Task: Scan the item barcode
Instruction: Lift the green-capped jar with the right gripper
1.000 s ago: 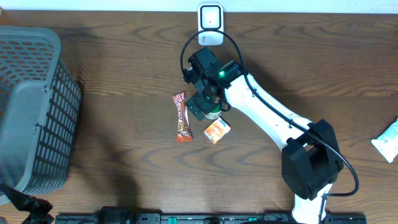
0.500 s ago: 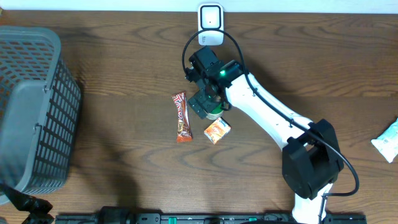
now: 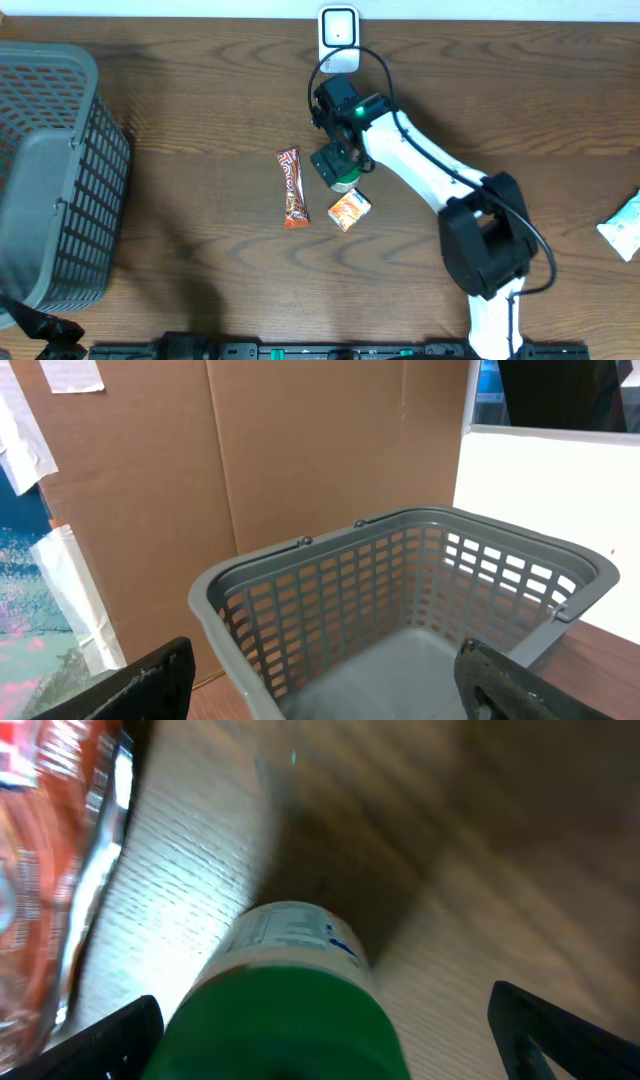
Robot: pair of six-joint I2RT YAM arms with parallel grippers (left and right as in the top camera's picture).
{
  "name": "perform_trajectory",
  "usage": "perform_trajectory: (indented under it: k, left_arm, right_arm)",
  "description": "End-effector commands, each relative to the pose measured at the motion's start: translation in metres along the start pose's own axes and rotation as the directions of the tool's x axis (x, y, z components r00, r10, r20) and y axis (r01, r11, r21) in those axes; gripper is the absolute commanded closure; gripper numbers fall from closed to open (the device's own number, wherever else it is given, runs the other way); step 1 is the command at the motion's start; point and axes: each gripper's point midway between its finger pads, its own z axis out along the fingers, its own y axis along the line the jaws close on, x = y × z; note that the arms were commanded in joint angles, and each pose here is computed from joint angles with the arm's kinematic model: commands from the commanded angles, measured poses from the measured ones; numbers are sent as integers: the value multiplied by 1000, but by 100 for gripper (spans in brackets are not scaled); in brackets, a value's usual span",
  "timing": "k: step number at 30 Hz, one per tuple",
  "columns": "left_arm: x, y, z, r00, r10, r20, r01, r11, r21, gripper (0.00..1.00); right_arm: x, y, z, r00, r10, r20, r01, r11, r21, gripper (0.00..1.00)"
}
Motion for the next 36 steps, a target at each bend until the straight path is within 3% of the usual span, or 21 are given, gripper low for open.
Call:
perform_trajectory:
  k: [1, 13, 24, 26, 30, 36]
  left_arm:
    - [1, 2, 0, 1000, -7, -1, 7, 1000, -11, 17]
    - [1, 2, 0, 1000, -7, -1, 7, 1000, -11, 17]
    - [1, 2, 0, 1000, -7, -1, 7, 1000, -11, 17]
    - [1, 2, 0, 1000, -7, -1, 7, 1000, -11, 16]
    - [2, 2, 0, 1000, -7, -2, 7, 1000, -11, 17]
    - [2, 2, 0, 1000, -7, -2, 7, 1000, -11, 16]
  right_arm:
    - [5, 8, 16, 997, 58, -45, -58, 998, -5, 1]
    - [11, 9, 27, 989, 127, -76, -127, 992, 3, 1]
    - [18, 10, 52, 982, 145, -118, -146, 989, 5, 12]
    - [17, 10, 52, 982, 148, -116, -148, 989, 5, 16]
    - [13, 10, 45, 980, 164, -113, -165, 986, 6, 36]
    - [11, 8, 22, 970, 194, -146, -193, 981, 17, 44]
